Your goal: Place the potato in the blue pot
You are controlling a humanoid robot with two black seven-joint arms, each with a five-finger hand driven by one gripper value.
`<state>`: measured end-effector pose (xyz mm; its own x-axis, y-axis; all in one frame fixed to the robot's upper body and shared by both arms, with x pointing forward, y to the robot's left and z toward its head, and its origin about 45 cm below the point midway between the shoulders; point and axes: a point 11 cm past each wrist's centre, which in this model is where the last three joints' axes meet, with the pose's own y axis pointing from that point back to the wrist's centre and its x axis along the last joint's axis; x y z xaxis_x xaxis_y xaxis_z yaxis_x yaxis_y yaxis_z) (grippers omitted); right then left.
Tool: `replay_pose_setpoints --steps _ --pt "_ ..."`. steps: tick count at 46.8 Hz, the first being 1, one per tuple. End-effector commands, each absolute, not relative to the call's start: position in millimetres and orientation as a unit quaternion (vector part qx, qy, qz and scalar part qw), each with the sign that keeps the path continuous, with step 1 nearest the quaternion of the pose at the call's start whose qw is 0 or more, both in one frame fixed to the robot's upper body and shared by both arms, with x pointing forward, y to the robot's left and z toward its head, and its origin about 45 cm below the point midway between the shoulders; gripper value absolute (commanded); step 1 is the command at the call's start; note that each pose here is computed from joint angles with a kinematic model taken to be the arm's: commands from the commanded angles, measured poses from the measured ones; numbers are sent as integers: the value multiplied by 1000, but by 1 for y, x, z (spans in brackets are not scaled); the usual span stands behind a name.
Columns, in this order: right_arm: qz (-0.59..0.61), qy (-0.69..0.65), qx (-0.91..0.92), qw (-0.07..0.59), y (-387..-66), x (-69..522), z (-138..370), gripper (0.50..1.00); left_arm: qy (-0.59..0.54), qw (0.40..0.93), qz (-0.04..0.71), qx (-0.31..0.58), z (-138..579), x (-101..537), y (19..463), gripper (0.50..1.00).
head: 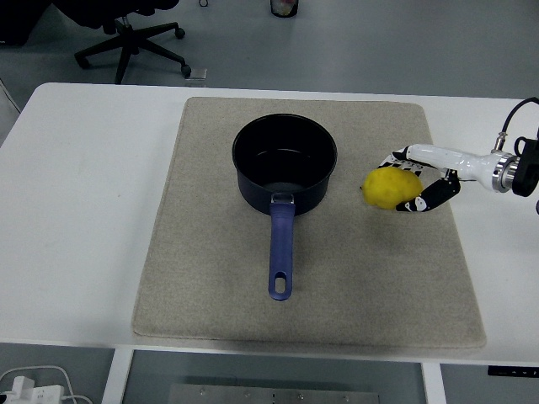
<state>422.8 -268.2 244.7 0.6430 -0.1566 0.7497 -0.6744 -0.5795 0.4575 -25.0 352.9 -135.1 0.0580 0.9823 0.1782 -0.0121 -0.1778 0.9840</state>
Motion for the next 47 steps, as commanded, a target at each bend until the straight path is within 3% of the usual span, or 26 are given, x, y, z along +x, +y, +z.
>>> replay_pose_setpoints --steps 1,27,42,47 --pt "344 -255 820 379 -267 427 254 500 437 469 529 555 -135 -25 353 996" --pt "369 -274 832 310 -231 456 350 500 437 469 529 555 -135 -25 353 996" --pt "396 -230 847 269 -162 459 361 500 437 469 529 555 -135 -25 353 996" --pt "401 -222 846 274 -153 463 358 500 437 469 529 555 -135 -25 353 996"
